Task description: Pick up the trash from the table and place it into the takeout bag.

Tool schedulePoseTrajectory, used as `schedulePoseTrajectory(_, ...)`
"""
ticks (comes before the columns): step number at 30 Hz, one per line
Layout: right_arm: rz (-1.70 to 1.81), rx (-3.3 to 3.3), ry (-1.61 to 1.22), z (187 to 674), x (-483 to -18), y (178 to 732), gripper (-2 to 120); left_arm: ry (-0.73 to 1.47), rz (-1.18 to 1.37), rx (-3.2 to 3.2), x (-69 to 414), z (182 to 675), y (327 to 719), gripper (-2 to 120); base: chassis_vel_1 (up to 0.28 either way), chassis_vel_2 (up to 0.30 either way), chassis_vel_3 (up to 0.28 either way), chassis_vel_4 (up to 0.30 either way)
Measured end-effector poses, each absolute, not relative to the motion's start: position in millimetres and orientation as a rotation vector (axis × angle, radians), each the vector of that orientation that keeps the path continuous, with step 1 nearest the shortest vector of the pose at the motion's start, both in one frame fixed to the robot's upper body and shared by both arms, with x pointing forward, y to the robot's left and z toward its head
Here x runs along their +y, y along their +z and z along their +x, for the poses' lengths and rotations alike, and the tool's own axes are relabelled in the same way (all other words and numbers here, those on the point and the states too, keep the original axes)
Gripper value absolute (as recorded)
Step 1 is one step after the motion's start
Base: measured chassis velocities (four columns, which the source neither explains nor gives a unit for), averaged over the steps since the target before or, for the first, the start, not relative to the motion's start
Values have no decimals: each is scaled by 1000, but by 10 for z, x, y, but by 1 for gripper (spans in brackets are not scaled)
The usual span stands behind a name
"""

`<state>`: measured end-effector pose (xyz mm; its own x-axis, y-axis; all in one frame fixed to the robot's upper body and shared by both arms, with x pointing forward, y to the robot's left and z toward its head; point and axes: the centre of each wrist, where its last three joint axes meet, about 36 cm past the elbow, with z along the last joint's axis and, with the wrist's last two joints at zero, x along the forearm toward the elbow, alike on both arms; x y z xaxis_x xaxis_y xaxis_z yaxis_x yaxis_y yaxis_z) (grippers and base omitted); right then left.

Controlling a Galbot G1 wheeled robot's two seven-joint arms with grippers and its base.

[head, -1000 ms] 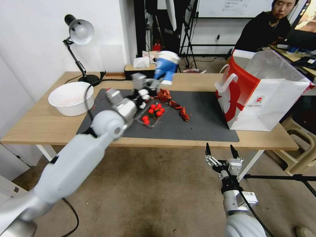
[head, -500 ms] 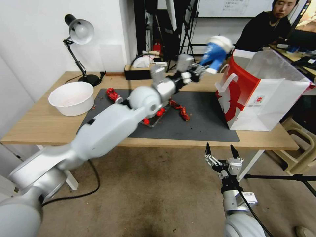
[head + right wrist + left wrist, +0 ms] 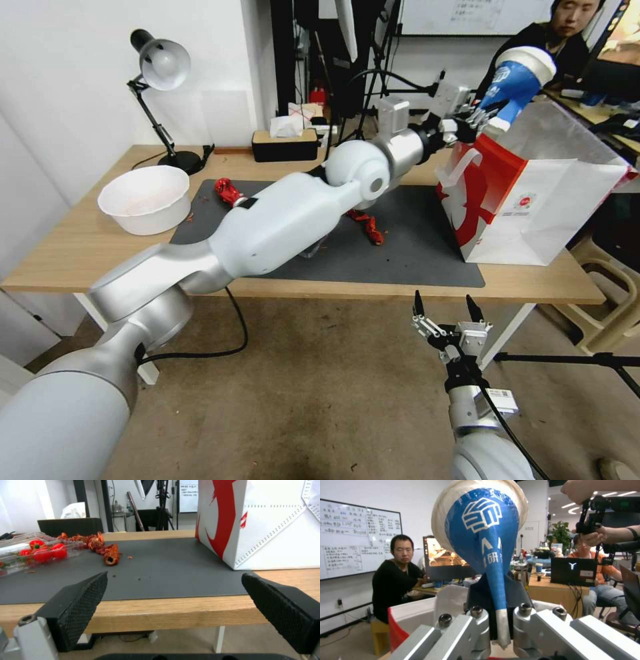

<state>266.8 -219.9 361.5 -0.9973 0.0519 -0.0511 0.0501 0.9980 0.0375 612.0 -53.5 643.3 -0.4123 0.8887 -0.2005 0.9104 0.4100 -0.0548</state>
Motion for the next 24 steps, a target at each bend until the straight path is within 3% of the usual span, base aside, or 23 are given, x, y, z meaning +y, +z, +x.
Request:
schedulePoseTrajectory(12,63,3077,57,2671,-2182,3660,100,-259,1655,2534,-936,6169,6374,1,0,0,0,0)
schedulePoseTrajectory(24,44,3075,69,2753,-2139,3628,100,-228,1658,2579,-1032,6200,6217,1,0,0,0,0)
